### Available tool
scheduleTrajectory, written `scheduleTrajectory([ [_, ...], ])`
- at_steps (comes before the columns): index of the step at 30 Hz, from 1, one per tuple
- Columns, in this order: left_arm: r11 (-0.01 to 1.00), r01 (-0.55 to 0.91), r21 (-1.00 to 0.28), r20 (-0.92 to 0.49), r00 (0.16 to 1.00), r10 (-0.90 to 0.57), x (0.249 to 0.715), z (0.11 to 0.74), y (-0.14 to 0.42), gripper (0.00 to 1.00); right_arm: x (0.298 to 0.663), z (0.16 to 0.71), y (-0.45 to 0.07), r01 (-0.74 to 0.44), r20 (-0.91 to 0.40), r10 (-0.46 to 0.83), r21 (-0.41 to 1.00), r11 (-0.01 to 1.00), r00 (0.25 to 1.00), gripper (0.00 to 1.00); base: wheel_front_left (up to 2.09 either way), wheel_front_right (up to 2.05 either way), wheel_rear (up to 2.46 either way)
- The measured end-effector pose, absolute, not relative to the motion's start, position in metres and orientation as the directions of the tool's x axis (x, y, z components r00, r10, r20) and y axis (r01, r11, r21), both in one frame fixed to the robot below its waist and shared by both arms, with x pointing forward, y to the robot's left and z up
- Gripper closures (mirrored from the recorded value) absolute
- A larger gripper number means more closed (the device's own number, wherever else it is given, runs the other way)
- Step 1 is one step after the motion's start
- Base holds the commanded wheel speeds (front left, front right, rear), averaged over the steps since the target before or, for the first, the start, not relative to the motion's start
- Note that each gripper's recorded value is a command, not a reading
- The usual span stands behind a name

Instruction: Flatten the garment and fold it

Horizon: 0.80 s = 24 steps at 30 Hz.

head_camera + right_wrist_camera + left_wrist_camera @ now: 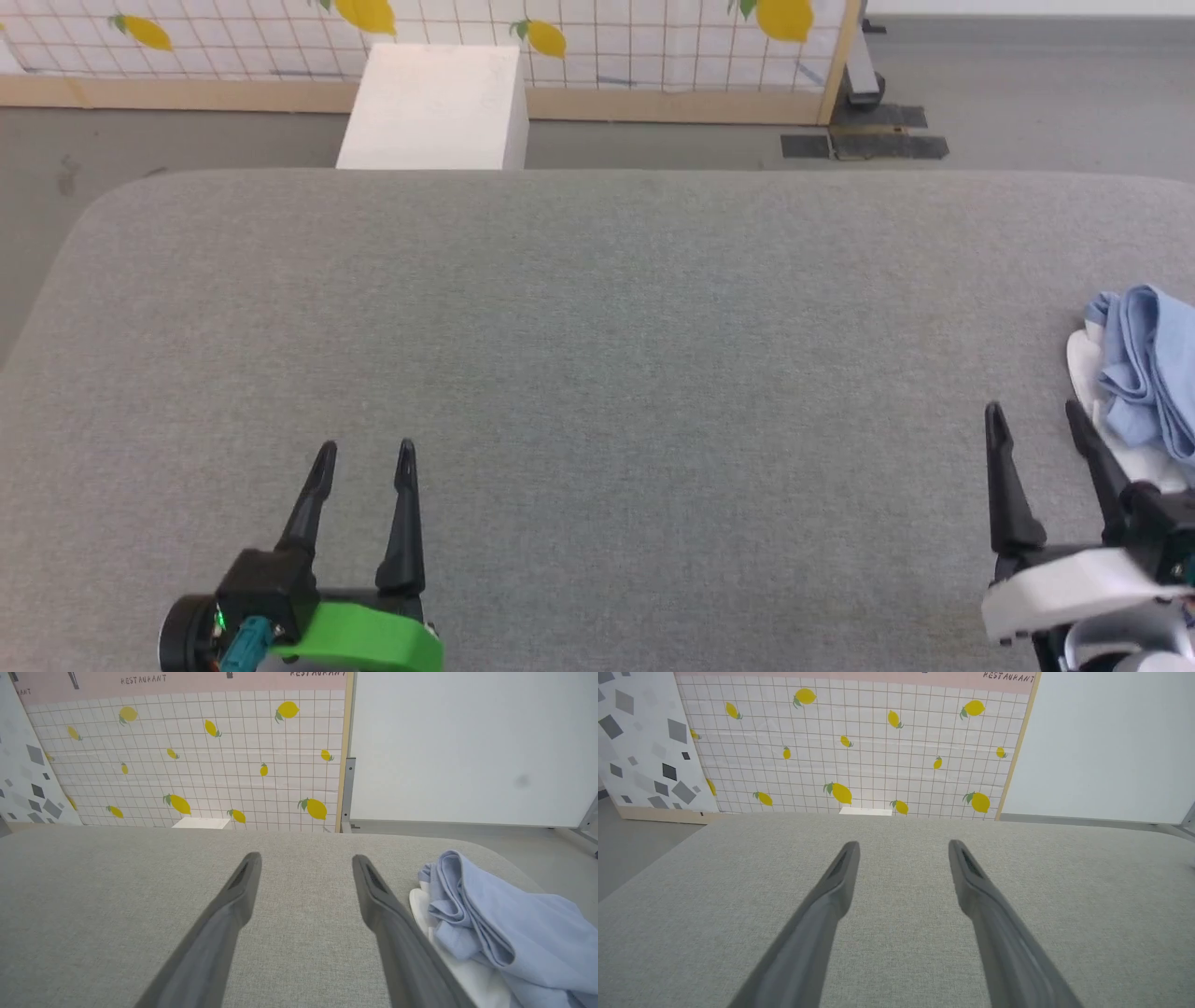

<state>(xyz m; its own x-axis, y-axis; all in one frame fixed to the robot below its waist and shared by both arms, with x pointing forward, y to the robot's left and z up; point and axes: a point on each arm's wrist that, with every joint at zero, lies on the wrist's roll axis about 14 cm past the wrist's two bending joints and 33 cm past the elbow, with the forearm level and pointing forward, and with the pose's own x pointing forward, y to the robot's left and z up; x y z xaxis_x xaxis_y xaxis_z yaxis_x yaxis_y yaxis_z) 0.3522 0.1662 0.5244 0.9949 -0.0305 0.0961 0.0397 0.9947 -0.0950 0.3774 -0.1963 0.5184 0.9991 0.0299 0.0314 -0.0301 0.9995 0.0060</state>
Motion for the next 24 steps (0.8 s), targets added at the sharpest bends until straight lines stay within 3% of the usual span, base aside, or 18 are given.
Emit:
scheduleTrajectory([
  [13,0.995,0.019,-0.095,0.063,0.998,-0.013,0.343,0.511,0.174,0.00,0.369,0.497,-0.201,-0.012,0.000,0.012,0.047,0.999,1.000,0.00,0.00,0.00,0.00],
  [14,0.996,0.016,-0.090,0.061,0.998,-0.010,0.344,0.510,0.175,1.00,0.369,0.496,-0.201,-0.011,-0.002,0.011,0.048,0.999,1.000,1.00,0.00,0.00,0.00],
  [24,0.996,0.013,-0.088,0.058,0.998,-0.008,0.344,0.511,0.176,1.00,0.368,0.497,-0.201,-0.010,-0.002,0.010,0.046,0.999,1.000,1.00,0.00,0.00,0.00],
])
